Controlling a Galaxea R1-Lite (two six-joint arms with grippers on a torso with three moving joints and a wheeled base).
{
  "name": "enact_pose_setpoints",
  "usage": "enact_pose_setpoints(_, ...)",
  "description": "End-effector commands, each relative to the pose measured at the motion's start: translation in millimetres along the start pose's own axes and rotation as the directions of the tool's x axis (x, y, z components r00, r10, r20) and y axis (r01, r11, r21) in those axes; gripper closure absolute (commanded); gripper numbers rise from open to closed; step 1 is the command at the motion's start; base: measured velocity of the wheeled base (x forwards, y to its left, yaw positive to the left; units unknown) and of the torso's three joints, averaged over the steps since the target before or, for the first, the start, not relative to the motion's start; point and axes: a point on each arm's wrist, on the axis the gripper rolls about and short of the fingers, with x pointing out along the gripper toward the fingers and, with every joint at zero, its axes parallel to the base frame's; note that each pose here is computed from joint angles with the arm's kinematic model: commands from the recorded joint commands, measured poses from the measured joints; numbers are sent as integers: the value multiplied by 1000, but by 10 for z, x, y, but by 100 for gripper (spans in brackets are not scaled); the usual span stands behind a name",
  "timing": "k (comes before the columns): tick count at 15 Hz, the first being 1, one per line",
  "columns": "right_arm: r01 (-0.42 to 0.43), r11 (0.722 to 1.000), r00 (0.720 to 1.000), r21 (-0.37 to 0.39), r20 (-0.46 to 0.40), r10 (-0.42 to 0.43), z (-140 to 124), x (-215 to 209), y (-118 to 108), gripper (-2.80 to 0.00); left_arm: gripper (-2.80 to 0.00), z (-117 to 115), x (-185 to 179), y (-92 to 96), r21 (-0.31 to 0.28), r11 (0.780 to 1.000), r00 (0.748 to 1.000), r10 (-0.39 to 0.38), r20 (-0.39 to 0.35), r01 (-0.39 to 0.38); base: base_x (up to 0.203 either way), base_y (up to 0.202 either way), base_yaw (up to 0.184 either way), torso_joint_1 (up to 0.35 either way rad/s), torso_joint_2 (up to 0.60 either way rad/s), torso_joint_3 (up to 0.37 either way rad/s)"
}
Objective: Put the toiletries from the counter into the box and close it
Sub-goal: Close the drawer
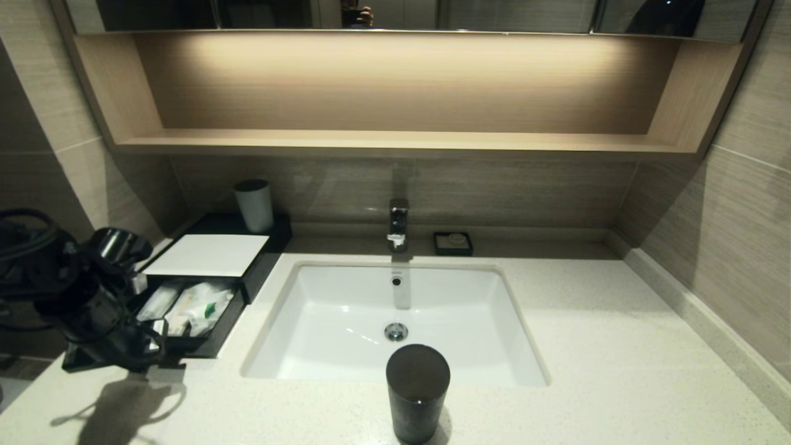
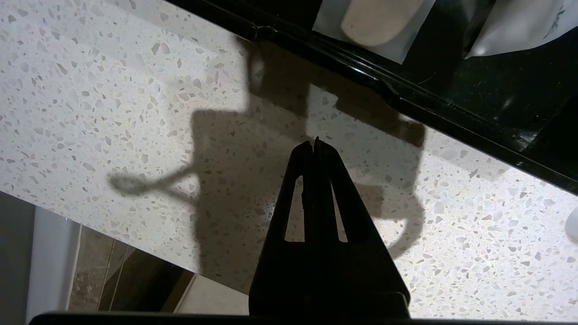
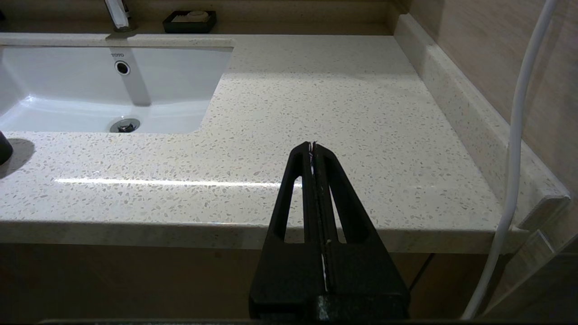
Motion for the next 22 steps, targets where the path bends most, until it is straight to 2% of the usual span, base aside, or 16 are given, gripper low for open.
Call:
enact_pose_setpoints(1, 0, 1000, 1000, 0, -1, 0, -4, 1, 0, 0, 0, 12, 25, -9, -1, 1000, 1000, 0, 1, 0, 0, 0, 0, 0, 0, 0)
enact_pose_setpoints(3, 0, 1000, 1000, 0, 0, 0, 0, 0, 0, 0, 0, 45, 51, -22, -6, 1000, 999, -7, 36, 7, 0, 0, 0, 0, 0, 0)
enact_pose_setpoints(10, 0, 1000, 1000, 0, 0, 0, 0, 0, 0, 0, 0, 88, 68, -33, -11, 1000, 999, -11, 53, 12, 0, 0, 0, 0, 0, 0)
enact_pose_setpoints(14, 0, 1000, 1000, 0, -1, 0, -4, 1, 0, 0, 0, 144, 70, -48, -19, 1000, 993, -22, 114, 24, 0, 0, 0, 0, 0, 0)
enact_pose_setpoints(22, 0, 1000, 1000, 0, -1, 0, -4, 1, 0, 0, 0, 201, 175, -77, -27, 999, 989, -28, 147, 32, 0, 0, 0, 0, 0, 0)
